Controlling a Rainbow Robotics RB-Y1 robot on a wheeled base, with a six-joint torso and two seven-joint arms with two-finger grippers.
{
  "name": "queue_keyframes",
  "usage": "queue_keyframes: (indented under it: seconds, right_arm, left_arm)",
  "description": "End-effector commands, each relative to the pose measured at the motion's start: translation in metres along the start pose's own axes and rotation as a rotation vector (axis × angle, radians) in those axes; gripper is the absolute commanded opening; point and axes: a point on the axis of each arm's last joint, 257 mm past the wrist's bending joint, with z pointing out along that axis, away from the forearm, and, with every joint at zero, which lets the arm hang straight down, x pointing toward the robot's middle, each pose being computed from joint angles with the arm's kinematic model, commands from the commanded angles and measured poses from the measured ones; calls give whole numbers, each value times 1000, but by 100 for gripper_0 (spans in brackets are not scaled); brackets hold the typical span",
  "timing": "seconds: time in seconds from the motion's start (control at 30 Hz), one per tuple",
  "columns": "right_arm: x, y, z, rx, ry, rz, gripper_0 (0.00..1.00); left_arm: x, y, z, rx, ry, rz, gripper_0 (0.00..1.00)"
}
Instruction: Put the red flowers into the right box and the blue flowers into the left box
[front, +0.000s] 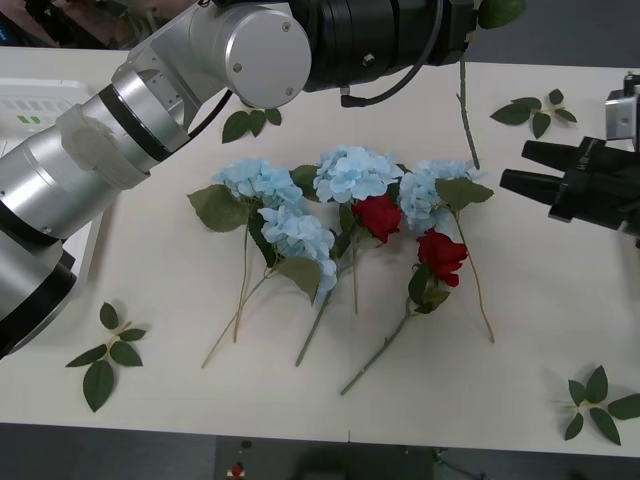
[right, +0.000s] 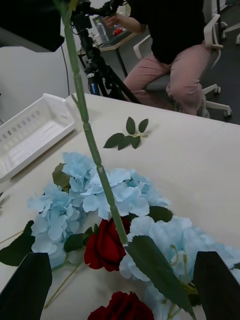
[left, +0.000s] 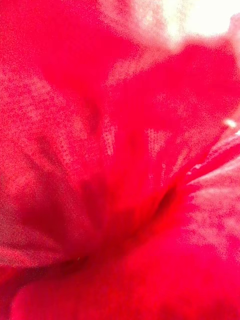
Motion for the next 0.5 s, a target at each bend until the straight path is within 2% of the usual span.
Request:
queue_keyframes:
  seconds: [0.03,0.27,0.5]
  right_arm:
    - [-34,15,35,-13,-96,-97,83]
    - [-55,24,77,9,-191,-97,83]
    - [-66,37,103,2,-220,-110,83]
  left_arm:
    - [-28,-12,-4,14,-36,39,0]
    - [-28,-12,-4,14,-36,39,0]
    - [-28,-12,-4,14,-36,39,0]
